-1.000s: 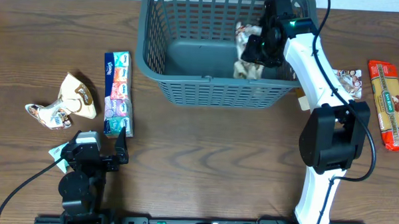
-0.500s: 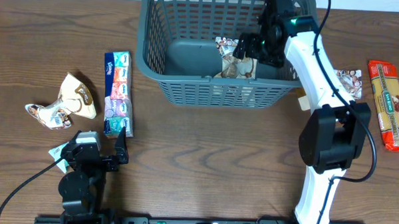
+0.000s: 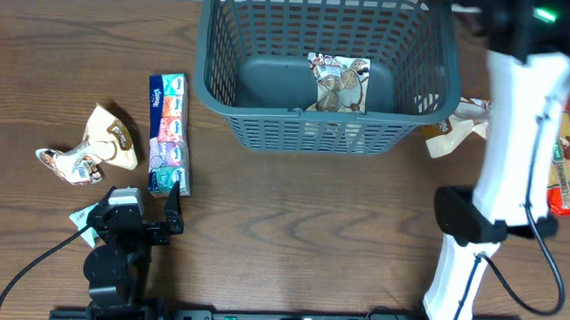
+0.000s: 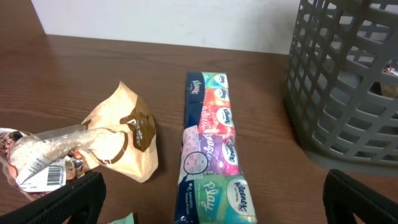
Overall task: Pack container
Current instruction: 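Open the right gripper to drop the bag into the basket, then move the right gripper to the second mushroom bag and grasp it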
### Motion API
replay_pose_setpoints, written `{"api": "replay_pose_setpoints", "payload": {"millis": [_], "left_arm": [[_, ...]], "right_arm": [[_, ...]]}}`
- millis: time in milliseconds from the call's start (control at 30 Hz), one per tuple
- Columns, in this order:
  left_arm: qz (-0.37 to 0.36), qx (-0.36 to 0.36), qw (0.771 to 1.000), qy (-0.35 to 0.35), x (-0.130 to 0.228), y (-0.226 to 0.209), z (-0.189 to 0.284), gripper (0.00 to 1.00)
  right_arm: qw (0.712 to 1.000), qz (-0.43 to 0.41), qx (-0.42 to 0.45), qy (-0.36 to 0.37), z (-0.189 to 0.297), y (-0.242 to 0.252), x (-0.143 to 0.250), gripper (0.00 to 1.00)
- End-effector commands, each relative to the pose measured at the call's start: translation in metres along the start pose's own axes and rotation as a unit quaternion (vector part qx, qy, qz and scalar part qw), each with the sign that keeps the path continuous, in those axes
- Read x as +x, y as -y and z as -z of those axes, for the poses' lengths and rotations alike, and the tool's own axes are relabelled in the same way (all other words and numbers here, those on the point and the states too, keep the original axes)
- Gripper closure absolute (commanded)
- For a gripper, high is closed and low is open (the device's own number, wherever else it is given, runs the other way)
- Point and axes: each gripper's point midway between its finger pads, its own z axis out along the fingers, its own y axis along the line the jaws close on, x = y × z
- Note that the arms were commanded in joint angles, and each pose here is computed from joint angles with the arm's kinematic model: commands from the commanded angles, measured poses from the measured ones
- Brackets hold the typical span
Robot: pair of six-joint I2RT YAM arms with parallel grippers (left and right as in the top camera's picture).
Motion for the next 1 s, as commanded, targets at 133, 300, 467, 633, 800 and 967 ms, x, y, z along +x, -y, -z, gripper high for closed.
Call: {"api": "replay_pose_setpoints", "payload": {"millis": [133, 300, 467, 633, 800, 967], "left_arm": [[0.002, 0.002, 1.0, -0.011, 0.011, 0.0, -0.003, 0.01], [0.002, 0.002, 1.0, -0.011, 0.011, 0.0, -0.003, 0.01], [0.002, 0.002, 1.0, -0.011, 0.011, 0.0, -0.003, 0.01], [0.002, 0.002, 1.0, -0.011, 0.011, 0.0, -0.003, 0.01], [0.002, 0.002, 1.0, -0.011, 0.011, 0.0, -0.003, 0.01], [0.002, 0.002, 1.0, -0.011, 0.011, 0.0, -0.003, 0.01]], "right_arm": [[0.914, -0.288, 0.262, 0.113, 0.078, 0.149, -0.018, 0.01], [0.895, -0.336, 0.288, 0.061, 0.06, 0.185, -0.001, 0.01], [0.846, -0.392, 0.363, 0.01, 0.031, 0.223, 0.038, 0.01], [0.79, -0.426, 0.438, -0.046, -0.006, 0.258, 0.094, 0.01], [0.774, -0.433, 0.455, -0.081, -0.047, 0.279, 0.137, 0.01], [0.782, -0.438, 0.43, -0.11, -0.086, 0.287, 0.17, 0.01]]}}
